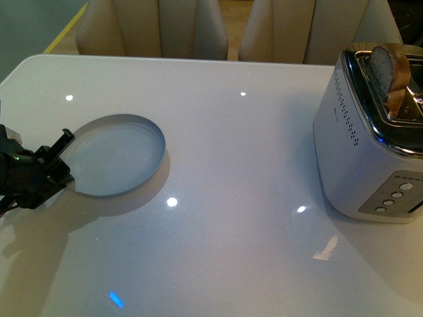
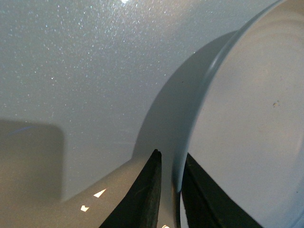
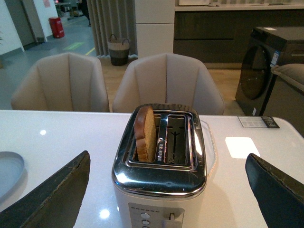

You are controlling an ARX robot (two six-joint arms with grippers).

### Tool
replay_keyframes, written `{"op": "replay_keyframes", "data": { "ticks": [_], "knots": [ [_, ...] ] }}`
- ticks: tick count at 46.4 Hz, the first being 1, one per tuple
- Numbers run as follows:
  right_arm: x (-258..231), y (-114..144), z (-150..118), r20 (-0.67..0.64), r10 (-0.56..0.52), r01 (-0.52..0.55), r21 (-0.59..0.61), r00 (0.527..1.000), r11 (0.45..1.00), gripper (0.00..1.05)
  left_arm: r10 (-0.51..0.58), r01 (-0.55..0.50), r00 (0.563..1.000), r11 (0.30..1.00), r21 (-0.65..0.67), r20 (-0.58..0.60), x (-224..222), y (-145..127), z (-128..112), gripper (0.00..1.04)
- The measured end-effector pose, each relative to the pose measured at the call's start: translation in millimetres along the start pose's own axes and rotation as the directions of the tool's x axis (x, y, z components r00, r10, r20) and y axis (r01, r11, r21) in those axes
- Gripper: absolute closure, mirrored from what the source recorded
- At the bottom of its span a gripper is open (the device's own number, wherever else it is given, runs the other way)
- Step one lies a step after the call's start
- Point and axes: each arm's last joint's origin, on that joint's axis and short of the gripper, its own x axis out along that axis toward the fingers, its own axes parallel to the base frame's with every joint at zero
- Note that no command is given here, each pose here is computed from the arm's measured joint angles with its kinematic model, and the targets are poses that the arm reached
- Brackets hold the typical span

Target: Left arm holds plate, right arm toasts bread

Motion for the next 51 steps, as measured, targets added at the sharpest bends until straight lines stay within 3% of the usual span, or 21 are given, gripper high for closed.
{"op": "replay_keyframes", "data": {
  "ticks": [14,23,31,43,44,48,51],
  "knots": [
    [0,0,0,0.0,0.0,0.0,0.0,1.0,1.0,0.09,-0.034,0.033,0.999,0.999,0.015,0.037,-12,-5,0,0.37],
    [0,0,0,0.0,0.0,0.0,0.0,1.0,1.0,0.09,-0.119,0.113,0.988,0.991,0.066,0.101,-55,-24,14,0.07],
    [0,0,0,0.0,0.0,0.0,0.0,1.0,1.0,0.09,-0.171,0.155,0.974,0.981,0.115,0.148,-119,-46,24,0.07],
    [0,0,0,0.0,0.0,0.0,0.0,1.0,1.0,0.09,-0.211,0.164,0.937,0.969,0.183,0.277,-195,-82,15,0.08],
    [0,0,0,0.0,0.0,0.0,0.0,1.0,1.0,0.09,-0.231,0.158,0.918,0.959,0.237,0.323,-198,-84,14,0.1],
    [0,0,0,0.0,0.0,0.0,0.0,1.0,1.0,0.09,-0.401,0.147,0.759,0.873,0.466,0.513,-217,-87,7,0.25],
    [0,0,0,0.0,0.0,0.0,0.0,1.0,1.0,0.09,-0.501,0.046,0.631,0.786,0.616,0.592,-245,-91,5,0.37]
  ]
}}
